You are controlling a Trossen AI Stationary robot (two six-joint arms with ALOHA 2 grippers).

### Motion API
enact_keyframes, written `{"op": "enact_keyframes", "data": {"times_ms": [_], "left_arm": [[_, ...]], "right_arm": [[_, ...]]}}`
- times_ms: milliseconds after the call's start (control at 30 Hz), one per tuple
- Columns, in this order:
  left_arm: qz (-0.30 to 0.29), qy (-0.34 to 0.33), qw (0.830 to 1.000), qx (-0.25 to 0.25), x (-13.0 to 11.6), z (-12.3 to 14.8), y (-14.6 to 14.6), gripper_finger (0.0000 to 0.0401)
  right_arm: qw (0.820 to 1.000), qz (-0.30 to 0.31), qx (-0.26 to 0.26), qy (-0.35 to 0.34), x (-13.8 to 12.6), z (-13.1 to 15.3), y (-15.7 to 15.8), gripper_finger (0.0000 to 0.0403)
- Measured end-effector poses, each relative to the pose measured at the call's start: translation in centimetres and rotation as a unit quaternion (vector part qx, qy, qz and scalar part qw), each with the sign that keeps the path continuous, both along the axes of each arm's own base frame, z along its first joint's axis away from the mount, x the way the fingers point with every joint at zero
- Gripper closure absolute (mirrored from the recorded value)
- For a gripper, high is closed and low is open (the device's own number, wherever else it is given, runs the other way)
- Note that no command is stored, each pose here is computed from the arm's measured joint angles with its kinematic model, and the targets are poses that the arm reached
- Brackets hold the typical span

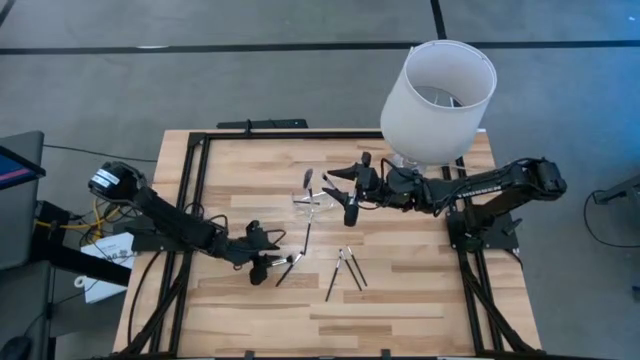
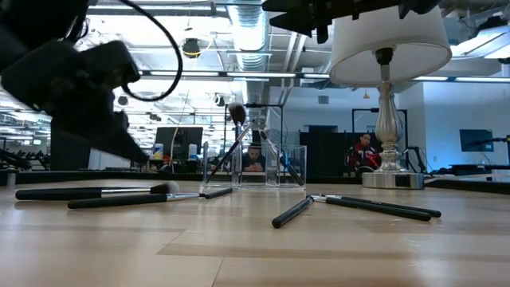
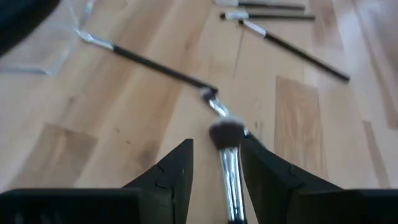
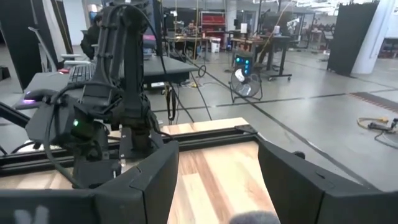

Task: Pick & Place Makeup Supplies
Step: Put the black makeup brush into the transparent organizer

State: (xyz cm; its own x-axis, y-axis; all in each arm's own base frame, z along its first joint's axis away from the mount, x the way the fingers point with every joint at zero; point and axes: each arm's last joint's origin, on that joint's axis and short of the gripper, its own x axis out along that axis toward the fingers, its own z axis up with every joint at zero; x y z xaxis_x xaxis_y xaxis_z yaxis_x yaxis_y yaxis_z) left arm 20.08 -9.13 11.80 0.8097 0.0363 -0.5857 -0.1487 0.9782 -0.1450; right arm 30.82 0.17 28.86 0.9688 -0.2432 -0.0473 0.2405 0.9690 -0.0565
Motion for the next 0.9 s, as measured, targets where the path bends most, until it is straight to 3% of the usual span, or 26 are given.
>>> {"op": "enact_keyframes", "data": {"times_ms": [433, 533, 700, 900], "left_arm": [[0.015, 0.024, 0.998, 0.052, 0.6, -4.3, -1.0, 0.0271], [0.030, 0.025, 0.997, 0.066, 0.6, -4.9, -0.9, 0.0288], [0.038, 0.021, 0.997, 0.069, 0.6, -4.7, -0.8, 0.0365], [0.060, -0.049, 0.993, 0.094, 0.9, -1.9, -0.1, 0.0366]], "right_arm": [[1.000, -0.001, 0.021, 0.008, 0.0, -0.3, 0.0, 0.0188], [1.000, -0.001, 0.021, 0.009, 0.0, -0.3, 0.0, 0.0188], [1.000, -0.002, 0.020, 0.009, 0.0, -0.3, 0.0, 0.0188], [1.000, -0.001, 0.021, 0.009, 0.0, -0.3, 0.0, 0.0188]]}}
